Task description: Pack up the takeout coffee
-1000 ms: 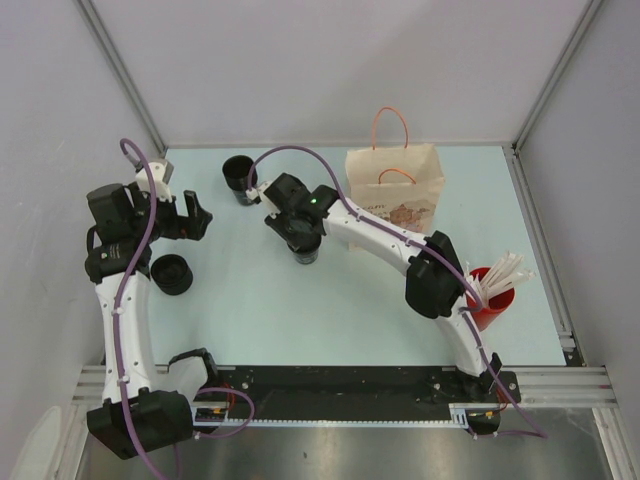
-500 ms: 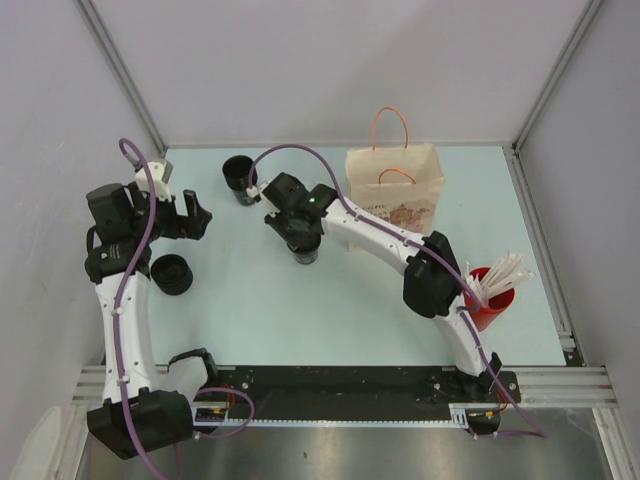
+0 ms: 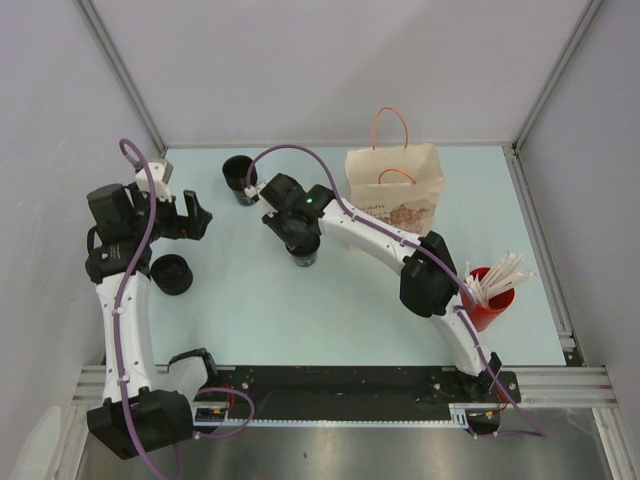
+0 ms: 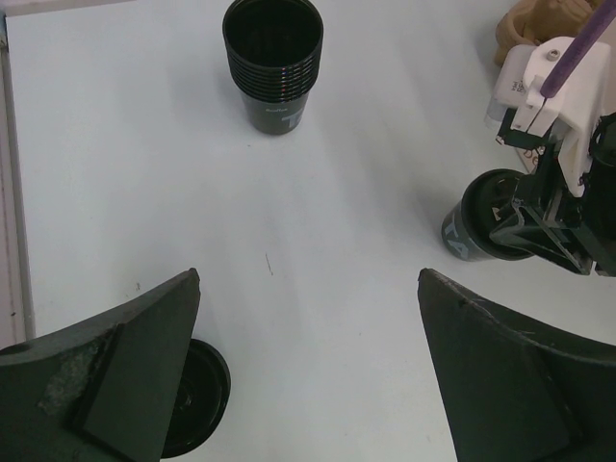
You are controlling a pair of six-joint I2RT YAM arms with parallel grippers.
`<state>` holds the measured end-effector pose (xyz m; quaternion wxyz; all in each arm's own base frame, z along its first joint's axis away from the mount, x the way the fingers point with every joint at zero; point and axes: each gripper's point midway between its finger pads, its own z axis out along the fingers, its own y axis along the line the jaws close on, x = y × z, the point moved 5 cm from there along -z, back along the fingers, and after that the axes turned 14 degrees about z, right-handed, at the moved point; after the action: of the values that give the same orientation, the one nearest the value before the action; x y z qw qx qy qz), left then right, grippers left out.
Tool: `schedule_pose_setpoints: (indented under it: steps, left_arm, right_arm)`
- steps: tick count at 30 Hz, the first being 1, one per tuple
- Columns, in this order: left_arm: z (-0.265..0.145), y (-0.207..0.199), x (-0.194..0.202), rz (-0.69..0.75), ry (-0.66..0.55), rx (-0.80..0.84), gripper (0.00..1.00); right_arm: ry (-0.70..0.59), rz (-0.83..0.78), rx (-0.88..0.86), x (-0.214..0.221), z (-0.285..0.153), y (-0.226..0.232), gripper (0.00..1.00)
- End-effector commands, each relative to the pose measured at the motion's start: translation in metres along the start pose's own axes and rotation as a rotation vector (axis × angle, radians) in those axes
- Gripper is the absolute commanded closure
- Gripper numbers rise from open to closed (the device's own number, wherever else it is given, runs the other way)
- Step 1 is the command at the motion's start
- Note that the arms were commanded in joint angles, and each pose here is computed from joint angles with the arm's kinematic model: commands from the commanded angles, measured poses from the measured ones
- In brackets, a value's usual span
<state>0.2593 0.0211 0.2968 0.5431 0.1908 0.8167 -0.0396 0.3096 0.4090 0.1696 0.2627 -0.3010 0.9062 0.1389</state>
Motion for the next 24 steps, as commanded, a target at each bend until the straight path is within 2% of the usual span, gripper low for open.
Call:
schedule_pose_setpoints:
  steps: [1, 3, 10, 24]
  left_arm:
    - [-0.006, 0.0, -0.007, 0.002, -0.041, -0.012, 0.01]
    - [-0.006, 0.0, -0.006, 0.001, -0.039, -0.013, 0.0]
    - [-0.005, 0.0, -0.006, -0.003, -0.038, -0.013, 0.01]
    - [-0.005, 0.0, -0.007, -0.006, -0.037, -0.007, 0.01]
  right_arm:
    - [-0.036, 0.011, -0.006, -0.01, -0.005, 0.005, 0.7]
    - [-0.041, 0.029, -0.015, -0.011, -0.007, 0.008, 0.74]
    - [-0.038, 0.014, 0.021, -0.009, -0.002, 0.006, 1.0]
    - [-0.058, 0.005, 0.045, -0.013, -0.021, -0.016, 1.0]
